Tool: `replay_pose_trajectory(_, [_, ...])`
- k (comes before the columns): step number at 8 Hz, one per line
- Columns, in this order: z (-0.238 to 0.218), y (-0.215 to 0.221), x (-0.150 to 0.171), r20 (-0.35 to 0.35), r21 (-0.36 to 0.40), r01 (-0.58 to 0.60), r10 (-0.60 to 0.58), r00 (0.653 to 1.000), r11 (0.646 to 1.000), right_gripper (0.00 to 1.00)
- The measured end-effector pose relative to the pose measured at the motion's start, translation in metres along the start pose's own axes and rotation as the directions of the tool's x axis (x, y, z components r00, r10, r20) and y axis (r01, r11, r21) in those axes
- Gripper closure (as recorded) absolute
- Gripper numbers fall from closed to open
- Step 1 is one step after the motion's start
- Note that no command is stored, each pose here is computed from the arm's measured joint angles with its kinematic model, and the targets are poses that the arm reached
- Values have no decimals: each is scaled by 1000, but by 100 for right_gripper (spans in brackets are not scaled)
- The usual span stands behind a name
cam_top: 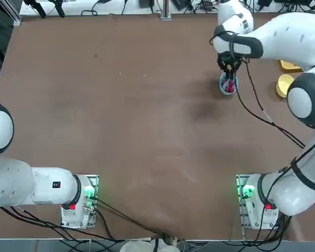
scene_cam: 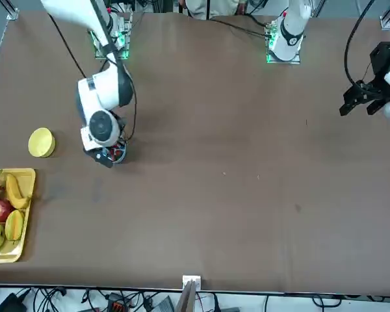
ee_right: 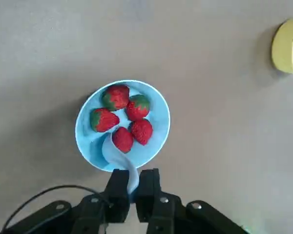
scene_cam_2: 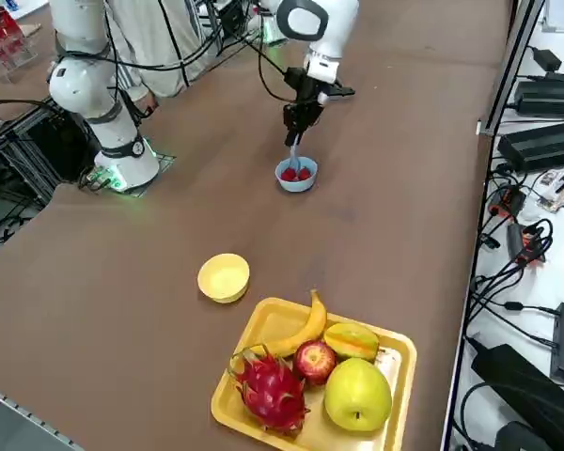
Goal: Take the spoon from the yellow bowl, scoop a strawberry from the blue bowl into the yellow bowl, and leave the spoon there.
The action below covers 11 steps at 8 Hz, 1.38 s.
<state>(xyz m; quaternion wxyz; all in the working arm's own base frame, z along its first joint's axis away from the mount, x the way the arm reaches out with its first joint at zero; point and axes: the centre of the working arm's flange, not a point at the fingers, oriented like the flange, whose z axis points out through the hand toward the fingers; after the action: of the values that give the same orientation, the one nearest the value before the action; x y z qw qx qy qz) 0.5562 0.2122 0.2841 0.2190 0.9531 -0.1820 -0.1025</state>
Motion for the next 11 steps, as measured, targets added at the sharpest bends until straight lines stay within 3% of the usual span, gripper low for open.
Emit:
replay_pose_trajectory(6, [1,-66,-28,-135,-212,87,-118,984,973,89])
replay_pose_trajectory(11, [33,-97,-48,-181,-413,134,-225,957,901,89])
